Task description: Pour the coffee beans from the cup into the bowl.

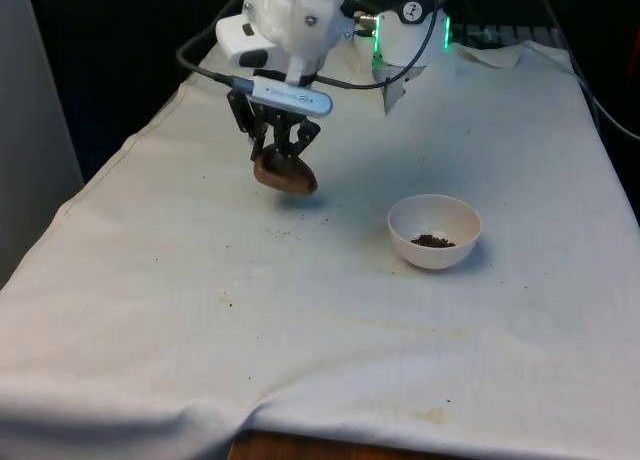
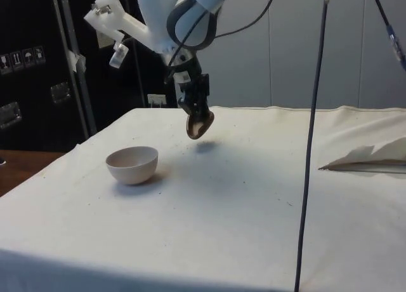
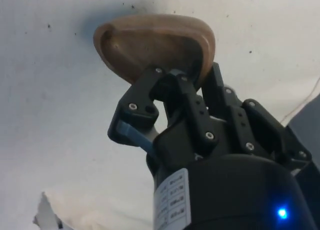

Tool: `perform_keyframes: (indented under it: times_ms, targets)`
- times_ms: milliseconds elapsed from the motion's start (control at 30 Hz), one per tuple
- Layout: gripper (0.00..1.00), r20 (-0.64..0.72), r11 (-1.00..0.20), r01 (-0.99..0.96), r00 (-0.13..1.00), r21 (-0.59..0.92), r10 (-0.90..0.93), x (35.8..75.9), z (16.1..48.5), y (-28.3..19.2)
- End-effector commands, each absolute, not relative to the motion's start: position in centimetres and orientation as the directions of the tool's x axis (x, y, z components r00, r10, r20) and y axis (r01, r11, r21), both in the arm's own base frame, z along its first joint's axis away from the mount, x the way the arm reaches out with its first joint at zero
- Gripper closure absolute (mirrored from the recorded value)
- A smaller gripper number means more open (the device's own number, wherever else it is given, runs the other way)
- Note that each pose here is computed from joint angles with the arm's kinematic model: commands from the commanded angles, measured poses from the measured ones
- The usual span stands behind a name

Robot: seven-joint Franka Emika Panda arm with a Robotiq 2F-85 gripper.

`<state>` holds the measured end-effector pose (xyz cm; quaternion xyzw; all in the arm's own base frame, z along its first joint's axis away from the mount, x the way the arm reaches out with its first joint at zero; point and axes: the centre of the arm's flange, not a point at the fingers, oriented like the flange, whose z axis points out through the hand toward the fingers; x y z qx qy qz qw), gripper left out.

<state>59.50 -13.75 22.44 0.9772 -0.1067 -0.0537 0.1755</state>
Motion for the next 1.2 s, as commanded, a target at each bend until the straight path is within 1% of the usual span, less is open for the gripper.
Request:
perform_keyframes:
  times_ms: [0, 233, 267, 467, 500, 567, 767, 800, 933, 1167]
  targets:
    - [0.97, -0.062, -0.923, -0.191, 0.973, 0.333, -0.224, 59.5, 22.3, -13.9]
    - [0.97, -0.051, -0.938, -0.203, 0.973, 0.283, -0.226, 59.6, 22.2, -14.8]
    - [0.97, -0.057, -0.934, -0.201, 0.972, 0.296, -0.228, 59.6, 22.2, -14.8]
    - [0.97, -0.044, -0.948, -0.214, 0.972, 0.235, -0.23, 59.6, 22.0, -15.5]
    - [0.97, -0.052, -0.944, -0.212, 0.971, 0.254, -0.232, 59.6, 22.1, -15.3]
    - [0.97, -0.038, -0.952, -0.217, 0.972, 0.215, -0.231, 59.7, 22.0, -15.7]
    - [0.97, -0.024, -0.96, -0.227, 0.972, 0.166, -0.234, 59.7, 22.0, -16.5]
    - [0.97, -0.035, -0.956, -0.225, 0.971, 0.19, -0.236, 59.7, 22.0, -16.3]
    - [0.97, -0.016, -0.964, -0.226, 0.973, 0.138, -0.23, 59.7, 22.0, -16.8]
    - [0.97, -0.015, -0.971, -0.219, 0.975, 0.093, -0.222, 59.4, 21.1, -17.9]
